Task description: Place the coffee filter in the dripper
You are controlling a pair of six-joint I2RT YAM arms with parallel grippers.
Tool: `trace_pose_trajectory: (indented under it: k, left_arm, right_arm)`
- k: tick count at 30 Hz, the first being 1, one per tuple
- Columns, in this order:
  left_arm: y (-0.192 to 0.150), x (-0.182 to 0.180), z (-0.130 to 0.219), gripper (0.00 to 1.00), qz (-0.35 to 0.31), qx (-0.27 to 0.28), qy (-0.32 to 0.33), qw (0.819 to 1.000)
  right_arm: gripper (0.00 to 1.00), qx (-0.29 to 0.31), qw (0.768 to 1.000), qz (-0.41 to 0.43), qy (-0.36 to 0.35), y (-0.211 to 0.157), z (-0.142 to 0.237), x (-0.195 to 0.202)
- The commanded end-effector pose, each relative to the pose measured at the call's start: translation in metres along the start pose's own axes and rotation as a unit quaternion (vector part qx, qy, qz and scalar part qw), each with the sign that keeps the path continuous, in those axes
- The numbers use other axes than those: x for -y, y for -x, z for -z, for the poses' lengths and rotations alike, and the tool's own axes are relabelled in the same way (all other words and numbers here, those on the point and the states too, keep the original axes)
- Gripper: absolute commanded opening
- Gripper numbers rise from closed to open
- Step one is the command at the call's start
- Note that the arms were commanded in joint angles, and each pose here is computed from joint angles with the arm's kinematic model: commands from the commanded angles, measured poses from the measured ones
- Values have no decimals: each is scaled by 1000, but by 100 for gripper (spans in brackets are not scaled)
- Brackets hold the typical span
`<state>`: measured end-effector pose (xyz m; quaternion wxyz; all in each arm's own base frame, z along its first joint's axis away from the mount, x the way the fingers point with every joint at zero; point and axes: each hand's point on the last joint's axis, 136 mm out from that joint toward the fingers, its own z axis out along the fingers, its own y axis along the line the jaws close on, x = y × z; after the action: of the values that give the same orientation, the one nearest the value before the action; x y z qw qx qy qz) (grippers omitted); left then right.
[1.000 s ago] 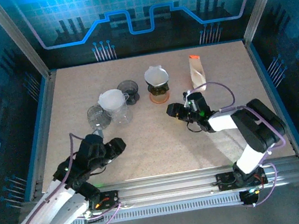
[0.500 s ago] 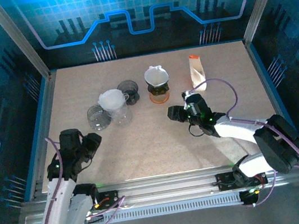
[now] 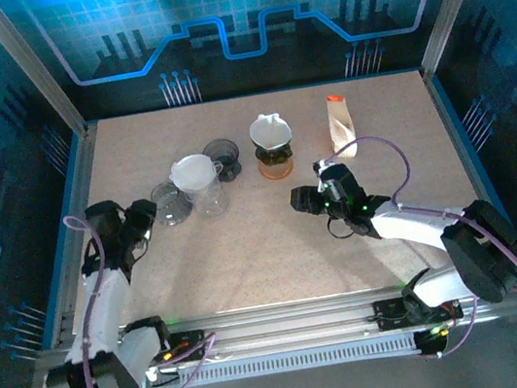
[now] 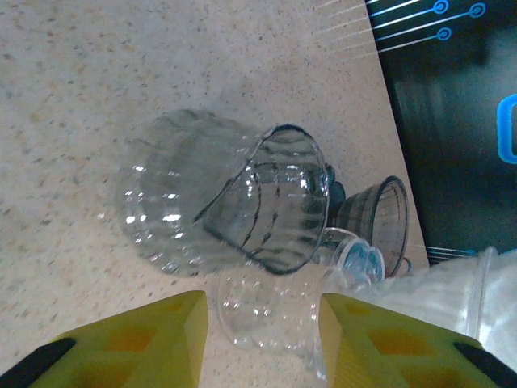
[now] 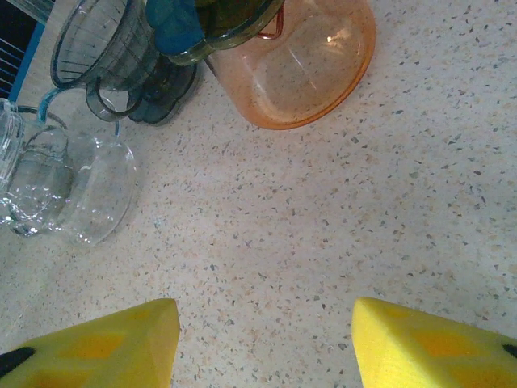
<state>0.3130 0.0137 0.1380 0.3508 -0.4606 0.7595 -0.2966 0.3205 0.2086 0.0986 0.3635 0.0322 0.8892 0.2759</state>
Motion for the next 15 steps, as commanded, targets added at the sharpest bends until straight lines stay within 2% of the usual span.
trace_pose_trajectory:
  k: [1,9,15]
  left_arm:
    - [17,17,-9,41,-7,18,-23,1000]
    - [39,-2,-23,37,-50,35,76,995]
    - [61,17,-26,47,-75,67,71,992]
  right_arm:
    - [59,7,1000,10,-6,2,4,-1]
    - [59,6,1000,10,-13,0,6,3]
    - [59,4,1000,8,-9,-1,4,3]
